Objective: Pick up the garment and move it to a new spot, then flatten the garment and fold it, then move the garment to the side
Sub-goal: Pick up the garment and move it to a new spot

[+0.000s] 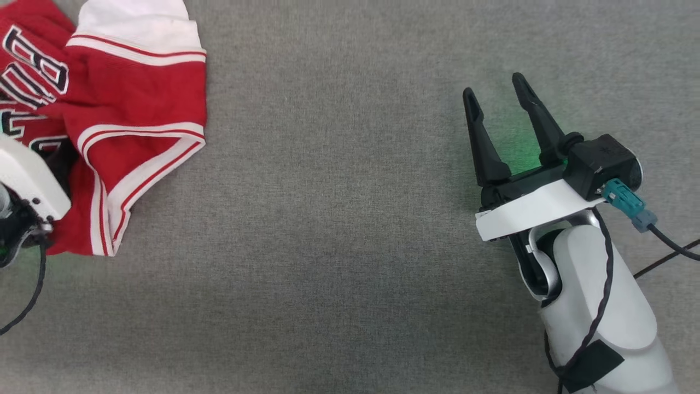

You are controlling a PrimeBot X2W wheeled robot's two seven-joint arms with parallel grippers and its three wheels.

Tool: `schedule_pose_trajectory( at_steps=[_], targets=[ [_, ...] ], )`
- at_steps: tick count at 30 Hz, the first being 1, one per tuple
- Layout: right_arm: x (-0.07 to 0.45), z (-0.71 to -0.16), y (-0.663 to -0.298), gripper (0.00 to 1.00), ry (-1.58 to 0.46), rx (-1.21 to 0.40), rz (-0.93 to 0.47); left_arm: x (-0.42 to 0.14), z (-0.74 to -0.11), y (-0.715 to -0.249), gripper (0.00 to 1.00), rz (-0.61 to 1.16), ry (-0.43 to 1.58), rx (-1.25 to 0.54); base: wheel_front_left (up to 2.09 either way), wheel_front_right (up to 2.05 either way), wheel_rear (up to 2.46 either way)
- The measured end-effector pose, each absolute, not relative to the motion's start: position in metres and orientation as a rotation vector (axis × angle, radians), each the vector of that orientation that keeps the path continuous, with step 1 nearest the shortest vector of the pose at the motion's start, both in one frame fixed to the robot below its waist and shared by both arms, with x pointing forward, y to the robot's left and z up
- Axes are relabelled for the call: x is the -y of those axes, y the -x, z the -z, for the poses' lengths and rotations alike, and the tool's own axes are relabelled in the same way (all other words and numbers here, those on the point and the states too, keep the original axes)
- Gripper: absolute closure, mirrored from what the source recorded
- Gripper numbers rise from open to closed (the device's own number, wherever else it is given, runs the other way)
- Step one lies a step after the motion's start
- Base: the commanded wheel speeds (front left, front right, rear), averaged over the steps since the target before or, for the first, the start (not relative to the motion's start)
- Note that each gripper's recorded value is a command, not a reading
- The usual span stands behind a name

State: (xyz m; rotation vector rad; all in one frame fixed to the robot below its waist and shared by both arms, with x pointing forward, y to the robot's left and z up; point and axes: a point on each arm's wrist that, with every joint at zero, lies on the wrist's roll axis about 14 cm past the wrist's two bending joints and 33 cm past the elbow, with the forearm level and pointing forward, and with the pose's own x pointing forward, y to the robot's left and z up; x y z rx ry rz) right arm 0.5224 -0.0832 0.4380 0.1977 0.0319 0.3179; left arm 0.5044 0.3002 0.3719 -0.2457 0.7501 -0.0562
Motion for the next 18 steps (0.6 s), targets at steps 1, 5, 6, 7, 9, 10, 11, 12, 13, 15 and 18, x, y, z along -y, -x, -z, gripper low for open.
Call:
schedule_pose_trajectory(
  at_steps=[1, 5, 6, 7, 9, 10, 11, 12, 13, 15, 18],
  targets=[
    [0.082, -0.443, -0.522, 0.00, -0.202, -0.023, -0.322, -0.300, -0.380, -0.508, 1.00, 0.062, 0.226, -0.716, 0.00, 0.00, 0.00],
    [0.083, -0.463, -0.517, 0.00, -0.228, 0.013, -0.321, -0.294, -0.417, -0.525, 1.00, 0.111, 0.154, -0.596, 0.00, 0.00, 0.00],
    [0.085, -0.467, -0.515, 0.00, -0.234, 0.019, -0.315, -0.290, -0.427, -0.530, 1.00, 0.130, 0.136, -0.570, 0.00, 0.00, 0.00],
    [0.089, -0.469, -0.513, 0.00, -0.237, 0.022, -0.306, -0.285, -0.436, -0.535, 1.00, 0.154, 0.122, -0.546, 0.00, 0.00, 0.00],
    [0.098, -0.472, -0.507, 0.00, -0.243, 0.023, -0.281, -0.265, -0.451, -0.546, 1.00, 0.219, 0.102, -0.501, 0.00, 0.00, 0.00],
    [0.104, -0.474, -0.505, 0.00, -0.244, 0.026, -0.268, -0.254, -0.459, -0.551, 1.00, 0.256, 0.088, -0.480, 0.00, 0.00, 0.00],
    [0.110, -0.475, -0.503, 0.00, -0.248, 0.029, -0.251, -0.241, -0.466, -0.555, 1.00, 0.298, 0.077, -0.459, 0.00, 0.00, 0.00],
    [0.116, -0.476, -0.500, 0.00, -0.251, 0.029, -0.234, -0.227, -0.473, -0.559, 1.00, 0.339, 0.069, -0.442, 0.00, 0.00, 0.00],
    [0.123, -0.477, -0.497, 0.00, -0.252, 0.030, -0.216, -0.212, -0.478, -0.561, 1.00, 0.386, 0.058, -0.428, 0.00, 0.00, 0.00],
    [0.131, -0.477, -0.494, 0.00, -0.255, 0.031, -0.195, -0.195, -0.484, -0.563, 1.00, 0.436, 0.049, -0.415, 0.00, 0.00, 0.00],
    [0.152, -0.482, -0.487, 0.00, -0.264, 0.045, -0.138, -0.140, -0.504, -0.567, 1.00, 0.590, 0.043, -0.368, 0.00, 0.00, 0.00]
  ],
)
